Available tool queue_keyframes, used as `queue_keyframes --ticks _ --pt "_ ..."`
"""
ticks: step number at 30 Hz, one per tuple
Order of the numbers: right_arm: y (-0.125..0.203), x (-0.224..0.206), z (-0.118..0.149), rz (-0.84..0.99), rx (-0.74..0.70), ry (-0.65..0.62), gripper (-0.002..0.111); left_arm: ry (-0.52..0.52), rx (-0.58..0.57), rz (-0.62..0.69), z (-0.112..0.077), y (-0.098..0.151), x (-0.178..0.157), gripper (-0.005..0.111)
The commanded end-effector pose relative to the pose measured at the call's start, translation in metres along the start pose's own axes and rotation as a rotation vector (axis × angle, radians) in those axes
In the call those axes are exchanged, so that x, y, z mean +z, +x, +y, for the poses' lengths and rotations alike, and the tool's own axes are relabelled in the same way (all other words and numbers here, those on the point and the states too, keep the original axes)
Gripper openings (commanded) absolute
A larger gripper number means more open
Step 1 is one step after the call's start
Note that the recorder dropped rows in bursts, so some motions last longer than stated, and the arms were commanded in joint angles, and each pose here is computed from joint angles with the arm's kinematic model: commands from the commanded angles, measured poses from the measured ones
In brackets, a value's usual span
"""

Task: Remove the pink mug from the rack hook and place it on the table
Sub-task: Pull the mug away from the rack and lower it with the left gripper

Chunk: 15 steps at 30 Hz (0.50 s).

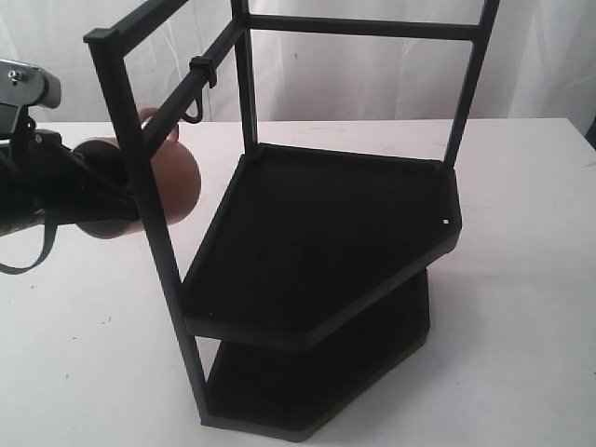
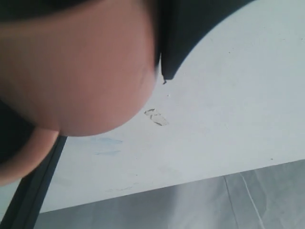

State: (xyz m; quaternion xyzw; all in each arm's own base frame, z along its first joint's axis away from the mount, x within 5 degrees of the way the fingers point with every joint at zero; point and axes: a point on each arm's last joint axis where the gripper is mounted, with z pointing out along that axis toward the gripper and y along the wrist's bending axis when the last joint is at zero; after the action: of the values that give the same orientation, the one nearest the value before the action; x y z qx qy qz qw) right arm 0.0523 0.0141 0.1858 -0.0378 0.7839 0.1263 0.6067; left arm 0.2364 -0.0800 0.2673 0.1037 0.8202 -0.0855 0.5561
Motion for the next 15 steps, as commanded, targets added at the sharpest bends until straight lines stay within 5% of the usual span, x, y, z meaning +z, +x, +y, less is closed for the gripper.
queue_keyframes --ticks 1,15 --pt "0.0008 0.0002 -0.0005 -0.009 0.007 0.006 0.000 0.005 -0.010 0.005 -0.0002 0.0009 -0.0031 0.000" --pt "0.0008 0.0002 -0.0005 -0.009 0.007 0.006 0.000 0.050 0.037 0.092 -0.0039 0.0089 -0.0036 0.000"
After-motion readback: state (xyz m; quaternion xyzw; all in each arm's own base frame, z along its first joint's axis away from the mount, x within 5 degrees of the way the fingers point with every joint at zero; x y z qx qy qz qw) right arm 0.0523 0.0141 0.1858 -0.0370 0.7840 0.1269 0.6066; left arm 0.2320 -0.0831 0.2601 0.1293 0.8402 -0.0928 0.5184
